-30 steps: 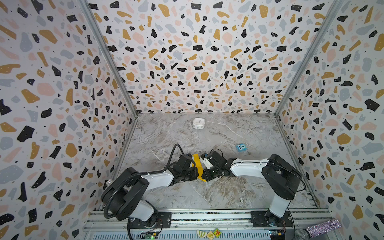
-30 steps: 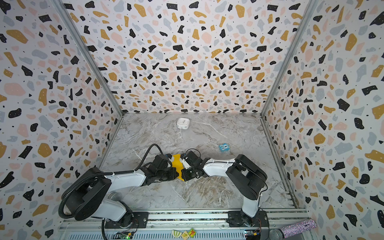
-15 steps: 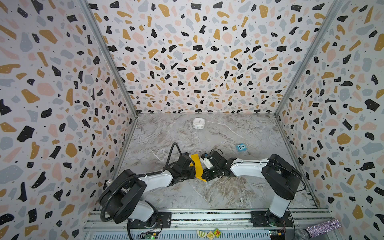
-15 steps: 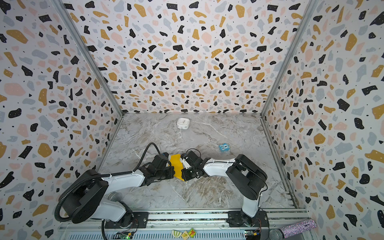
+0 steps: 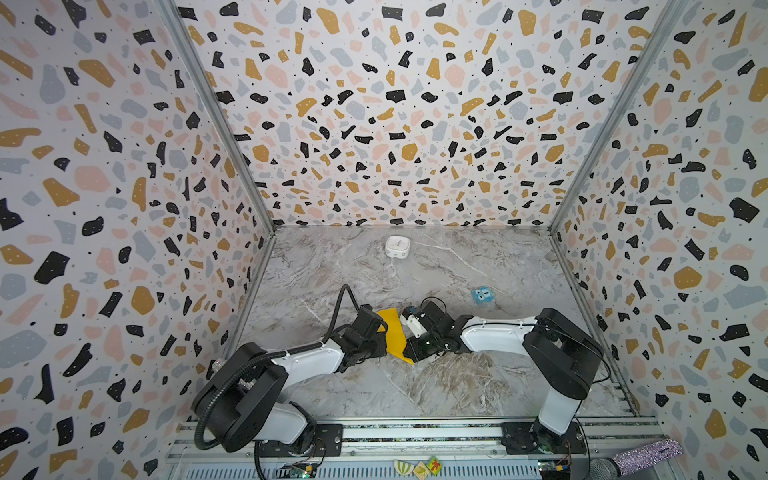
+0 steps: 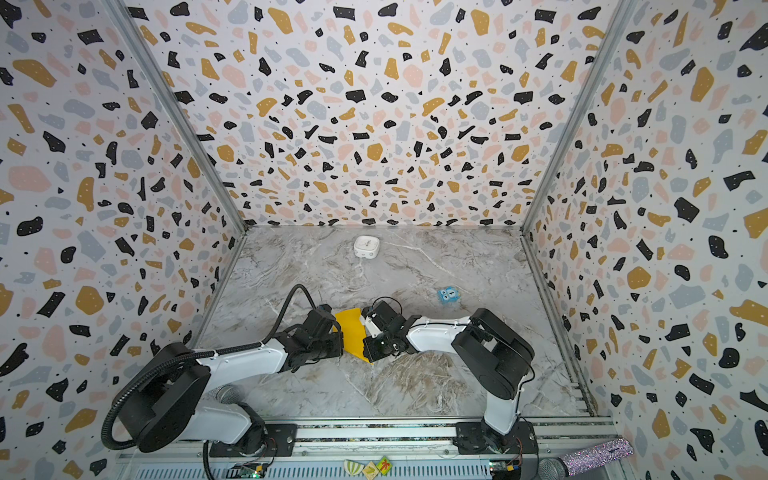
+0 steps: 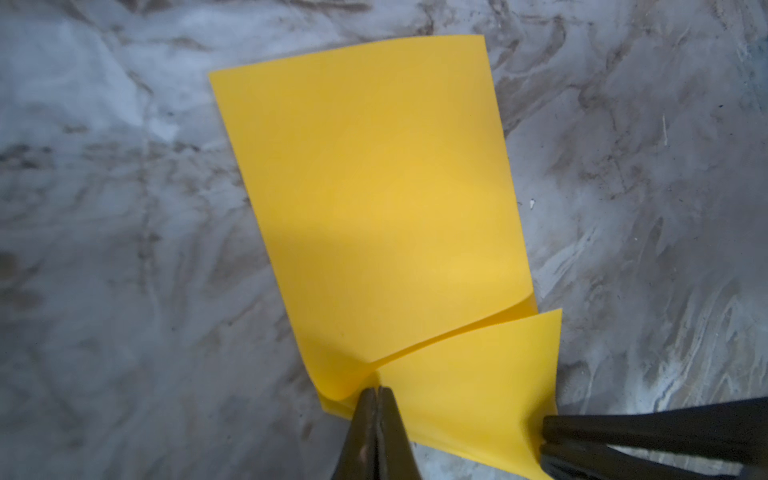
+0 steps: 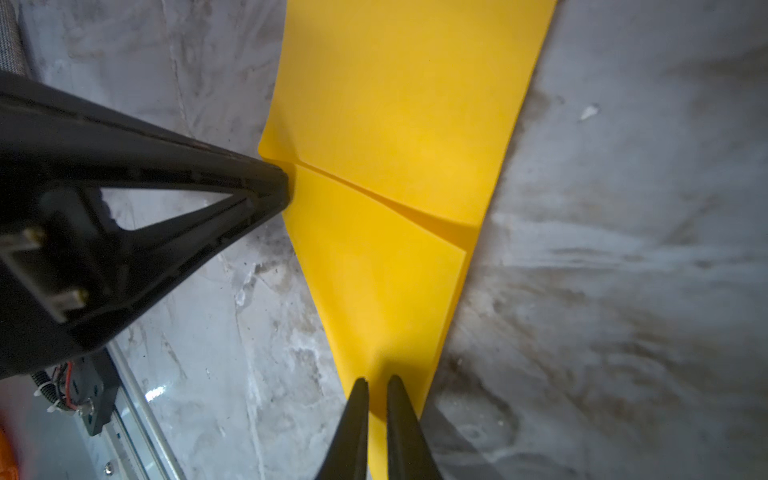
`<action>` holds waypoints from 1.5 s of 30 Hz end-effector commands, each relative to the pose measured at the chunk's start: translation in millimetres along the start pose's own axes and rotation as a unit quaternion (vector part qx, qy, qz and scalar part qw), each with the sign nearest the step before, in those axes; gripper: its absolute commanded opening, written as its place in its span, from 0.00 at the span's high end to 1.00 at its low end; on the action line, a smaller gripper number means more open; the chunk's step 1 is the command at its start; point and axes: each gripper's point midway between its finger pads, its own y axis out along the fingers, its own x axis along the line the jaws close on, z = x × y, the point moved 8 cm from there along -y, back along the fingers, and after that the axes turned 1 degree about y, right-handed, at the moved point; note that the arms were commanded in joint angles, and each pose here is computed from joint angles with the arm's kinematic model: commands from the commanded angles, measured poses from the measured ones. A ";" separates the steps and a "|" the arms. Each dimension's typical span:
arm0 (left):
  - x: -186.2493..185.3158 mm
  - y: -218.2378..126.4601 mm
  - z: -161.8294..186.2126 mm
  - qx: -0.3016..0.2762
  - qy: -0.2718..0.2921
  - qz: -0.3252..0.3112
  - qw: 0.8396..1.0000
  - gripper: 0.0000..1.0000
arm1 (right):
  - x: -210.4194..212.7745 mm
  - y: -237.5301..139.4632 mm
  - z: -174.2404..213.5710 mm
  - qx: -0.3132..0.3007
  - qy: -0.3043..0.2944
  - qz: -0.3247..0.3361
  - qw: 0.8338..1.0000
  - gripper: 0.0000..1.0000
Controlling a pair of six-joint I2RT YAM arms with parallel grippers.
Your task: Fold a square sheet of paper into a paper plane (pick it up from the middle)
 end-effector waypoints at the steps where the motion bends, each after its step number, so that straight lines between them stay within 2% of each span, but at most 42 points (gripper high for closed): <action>1: 10.4 -4.3 -3.8 -0.002 -0.006 -0.043 0.999 0.99 | -19.2 11.3 24.6 0.055 0.022 0.045 0.997 0.86; 8: -21.9 -26.4 -29.7 -0.031 0.018 0.049 0.998 0.97 | -19.3 11.2 24.7 0.056 0.022 0.045 0.997 0.86; 12: -30.1 -23.7 -30.2 -0.024 0.020 0.083 0.996 0.96 | -19.6 12.4 24.7 0.056 0.023 0.045 0.997 0.86; 21: -15.5 -1.1 -22.8 0.009 0.028 0.013 0.999 0.96 | -20.5 13.5 26.7 0.059 0.025 0.044 0.997 0.86; 32: 13.7 6.0 -9.8 0.024 0.025 -0.084 0.996 0.97 | -21.3 13.9 28.2 0.062 0.026 0.045 0.997 0.86; 41: 22.9 -7.4 -11.6 0.020 0.035 -0.111 0.993 0.97 | -21.0 13.1 27.2 0.057 0.026 0.045 0.997 0.85; 45: 15.9 -22.1 -28.8 -0.011 0.025 -0.086 0.996 0.96 | -13.3 7.1 16.9 0.034 0.019 0.032 0.999 0.83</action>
